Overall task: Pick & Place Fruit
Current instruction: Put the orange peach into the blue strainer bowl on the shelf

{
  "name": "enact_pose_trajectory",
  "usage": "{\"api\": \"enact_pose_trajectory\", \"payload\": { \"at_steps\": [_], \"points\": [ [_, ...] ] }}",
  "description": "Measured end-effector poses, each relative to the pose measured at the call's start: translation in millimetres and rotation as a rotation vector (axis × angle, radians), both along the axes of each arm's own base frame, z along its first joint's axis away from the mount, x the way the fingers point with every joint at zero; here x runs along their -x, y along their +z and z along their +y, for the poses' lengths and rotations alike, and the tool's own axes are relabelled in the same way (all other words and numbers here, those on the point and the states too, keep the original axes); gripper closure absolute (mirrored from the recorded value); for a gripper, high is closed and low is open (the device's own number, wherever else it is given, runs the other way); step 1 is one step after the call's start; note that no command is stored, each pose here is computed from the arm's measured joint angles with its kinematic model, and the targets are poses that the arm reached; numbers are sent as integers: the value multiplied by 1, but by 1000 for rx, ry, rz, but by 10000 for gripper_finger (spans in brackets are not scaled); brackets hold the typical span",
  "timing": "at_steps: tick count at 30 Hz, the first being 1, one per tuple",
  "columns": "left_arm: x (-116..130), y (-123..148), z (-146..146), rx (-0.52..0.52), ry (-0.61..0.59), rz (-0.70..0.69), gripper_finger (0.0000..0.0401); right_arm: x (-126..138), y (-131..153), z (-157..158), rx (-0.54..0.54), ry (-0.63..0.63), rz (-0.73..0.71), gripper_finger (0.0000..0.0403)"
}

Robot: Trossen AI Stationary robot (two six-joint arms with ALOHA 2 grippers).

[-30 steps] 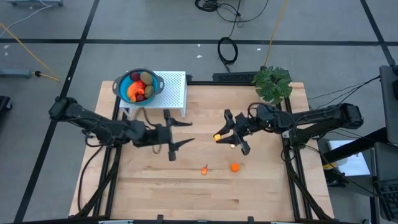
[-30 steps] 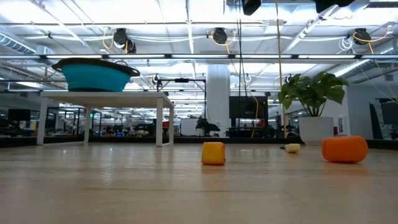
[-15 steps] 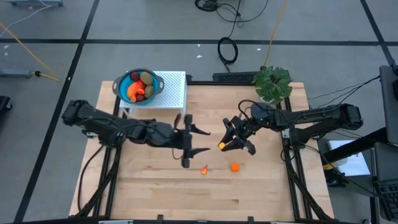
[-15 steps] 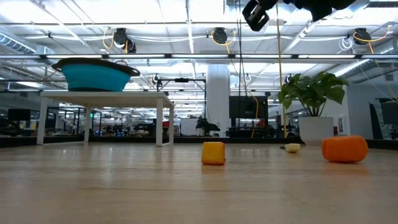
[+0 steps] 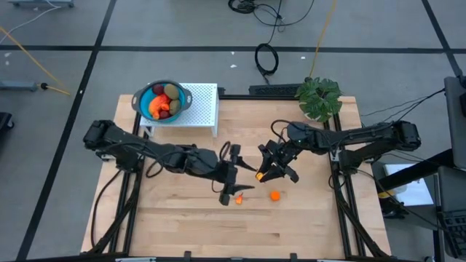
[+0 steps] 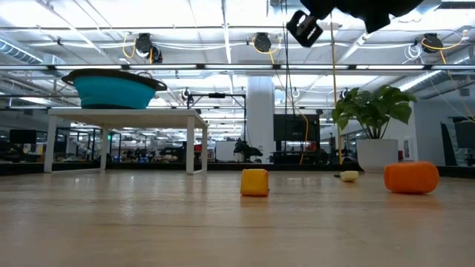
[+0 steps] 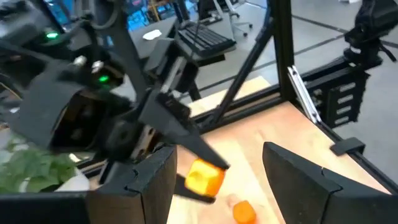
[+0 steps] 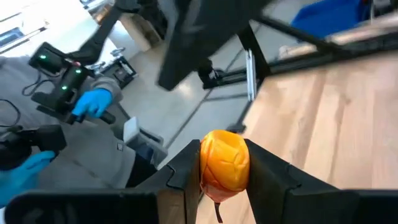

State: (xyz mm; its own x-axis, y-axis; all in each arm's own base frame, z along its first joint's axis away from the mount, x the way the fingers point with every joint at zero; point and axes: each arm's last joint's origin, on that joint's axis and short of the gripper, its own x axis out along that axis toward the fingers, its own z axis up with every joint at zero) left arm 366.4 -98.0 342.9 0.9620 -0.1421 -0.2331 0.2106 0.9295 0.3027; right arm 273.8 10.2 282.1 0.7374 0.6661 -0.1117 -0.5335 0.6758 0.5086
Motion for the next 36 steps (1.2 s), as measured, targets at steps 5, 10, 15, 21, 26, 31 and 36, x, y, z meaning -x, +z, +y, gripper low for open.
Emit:
{"api": "enact_pose_trajectory", "payload": {
  "at_steps": [5, 10, 15, 21, 26, 31, 36],
  "points": [
    [-9, -10, -2, 24, -15, 5, 167, -7, -8, 0, -32, 46, 26, 307],
    [-11, -13, -3, 43, -21, 17, 167, -11, -11, 0, -39, 50, 34, 307],
    [-11, -12, -3, 56, -21, 3, 167, -11, -7, 0, -54, 48, 5, 307],
    [-14, -17, -4, 63, -24, 24, 167, -11, -3, 1, -88, 67, -10, 307],
    [-17, -22, -5, 65, -28, 36, 167, -11, -3, 4, -105, 79, 2, 307],
    [-17, -21, -2, 66, -24, 28, 167, -11, -2, 6, -116, 81, 9, 307],
    [-18, -19, 0, 67, -22, 12, 167, -12, -2, 6, -135, 54, 29, 307]
  ]
}}
